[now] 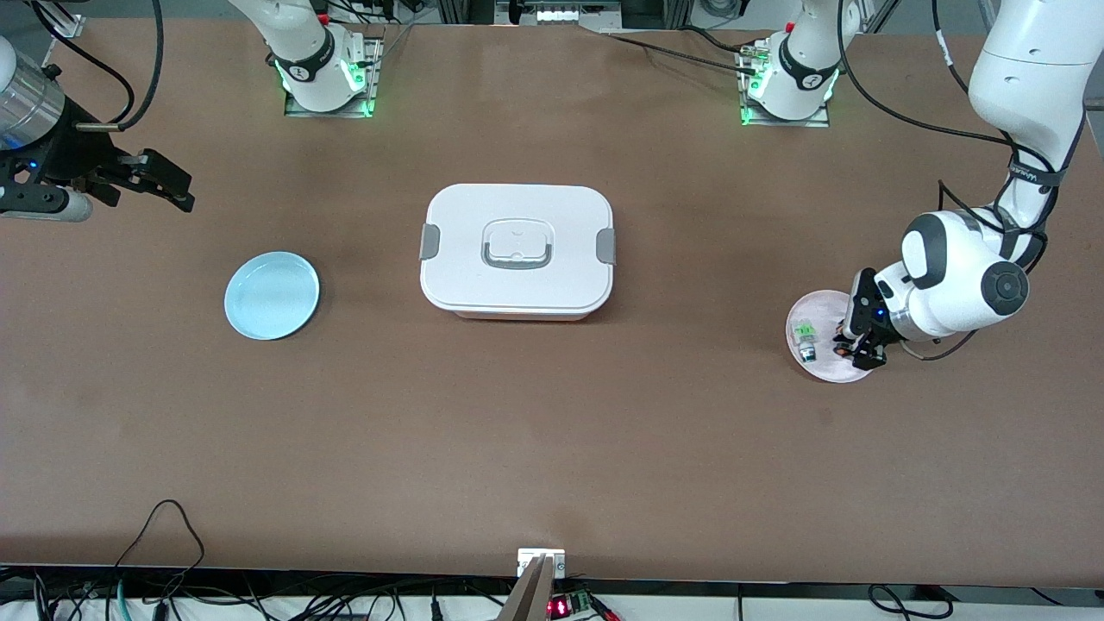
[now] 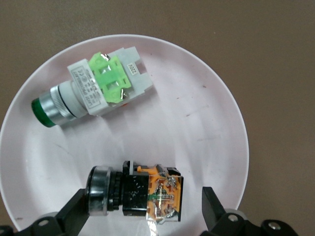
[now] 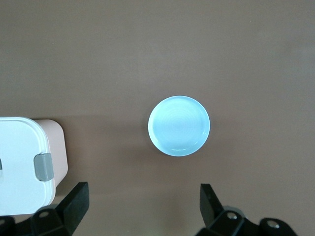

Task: Transfer orange switch to right arm and place
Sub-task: 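Grasp the black-orange switch with the left gripper, then carry the switch above the box while the right gripper reaches it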

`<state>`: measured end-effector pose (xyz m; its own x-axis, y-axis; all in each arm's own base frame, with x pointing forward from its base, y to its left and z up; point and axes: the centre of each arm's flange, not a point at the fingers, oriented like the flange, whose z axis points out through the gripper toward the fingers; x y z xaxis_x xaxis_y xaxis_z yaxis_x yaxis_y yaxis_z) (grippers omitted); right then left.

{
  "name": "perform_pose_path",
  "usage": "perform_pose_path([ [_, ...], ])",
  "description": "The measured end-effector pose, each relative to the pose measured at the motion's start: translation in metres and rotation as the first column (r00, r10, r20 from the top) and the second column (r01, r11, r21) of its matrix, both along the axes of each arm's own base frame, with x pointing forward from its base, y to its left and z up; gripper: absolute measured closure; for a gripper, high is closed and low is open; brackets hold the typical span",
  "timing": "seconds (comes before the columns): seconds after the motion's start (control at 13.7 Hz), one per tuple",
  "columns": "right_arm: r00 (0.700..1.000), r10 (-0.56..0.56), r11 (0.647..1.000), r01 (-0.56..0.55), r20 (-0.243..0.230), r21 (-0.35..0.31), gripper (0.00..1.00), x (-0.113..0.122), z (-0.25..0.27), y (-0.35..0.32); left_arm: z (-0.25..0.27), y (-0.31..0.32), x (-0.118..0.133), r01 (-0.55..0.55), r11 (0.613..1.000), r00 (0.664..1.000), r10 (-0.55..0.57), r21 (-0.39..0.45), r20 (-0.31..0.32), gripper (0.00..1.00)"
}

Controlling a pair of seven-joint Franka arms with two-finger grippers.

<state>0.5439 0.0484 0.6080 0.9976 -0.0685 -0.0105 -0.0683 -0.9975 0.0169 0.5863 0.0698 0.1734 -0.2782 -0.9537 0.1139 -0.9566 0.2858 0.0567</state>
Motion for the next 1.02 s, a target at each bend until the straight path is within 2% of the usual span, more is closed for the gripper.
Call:
perform_pose_path([
  [0.22, 1.0, 0.0, 1.0, 0.0, 0.0, 0.0, 0.0, 0.0, 0.0, 0.0, -0.009, -0.001, -0.001, -0.002, 1.0, 1.0, 0.002, -0.001, 0.005, 0.04],
  [0.29, 1.0, 0.0, 1.0, 0.0, 0.0, 0.0, 0.0, 0.0, 0.0, 0.0, -0.009, -0.001, 0.0, -0.002, 1.0, 1.0, 0.002, -0.001, 0.014, 0.09],
  [0.36, 1.0, 0.0, 1.0, 0.0, 0.0, 0.0, 0.0, 0.0, 0.0, 0.0, -0.008, -0.002, 0.001, -0.002, 1.0, 1.0, 0.002, 0.0, 0.022, 0.21],
  [0.44, 1.0, 0.0, 1.0, 0.0, 0.0, 0.0, 0.0, 0.0, 0.0, 0.0, -0.004, -0.002, 0.002, -0.001, 1.0, 1.0, 0.001, 0.0, 0.025, 0.26],
  [0.58, 1.0, 0.0, 1.0, 0.0, 0.0, 0.0, 0.0, 0.0, 0.0, 0.0, -0.002, 0.0, 0.001, -0.013, 1.0, 1.0, 0.014, -0.007, 0.015, 0.26],
  [0.73, 1.0, 0.0, 1.0, 0.0, 0.0, 0.0, 0.0, 0.0, 0.0, 0.0, 0.002, 0.002, -0.004, -0.087, 0.994, 0.995, 0.083, -0.071, -0.052, 0.26],
  [0.87, 1.0, -0.001, 1.0, 0.001, 0.0, 0.0, 0.0, 0.0, 0.0, 0.0, 0.017, -0.012, -0.002, -0.122, 0.982, 0.99, 0.11, -0.143, -0.09, 0.26],
  [1.02, 1.0, -0.003, 1.0, 0.003, 0.0, 0.0, 0.0, 0.0, 0.0, 0.0, 0.036, -0.046, -0.003, -0.174, 0.95, 0.979, 0.138, -0.26, -0.152, 0.26],
])
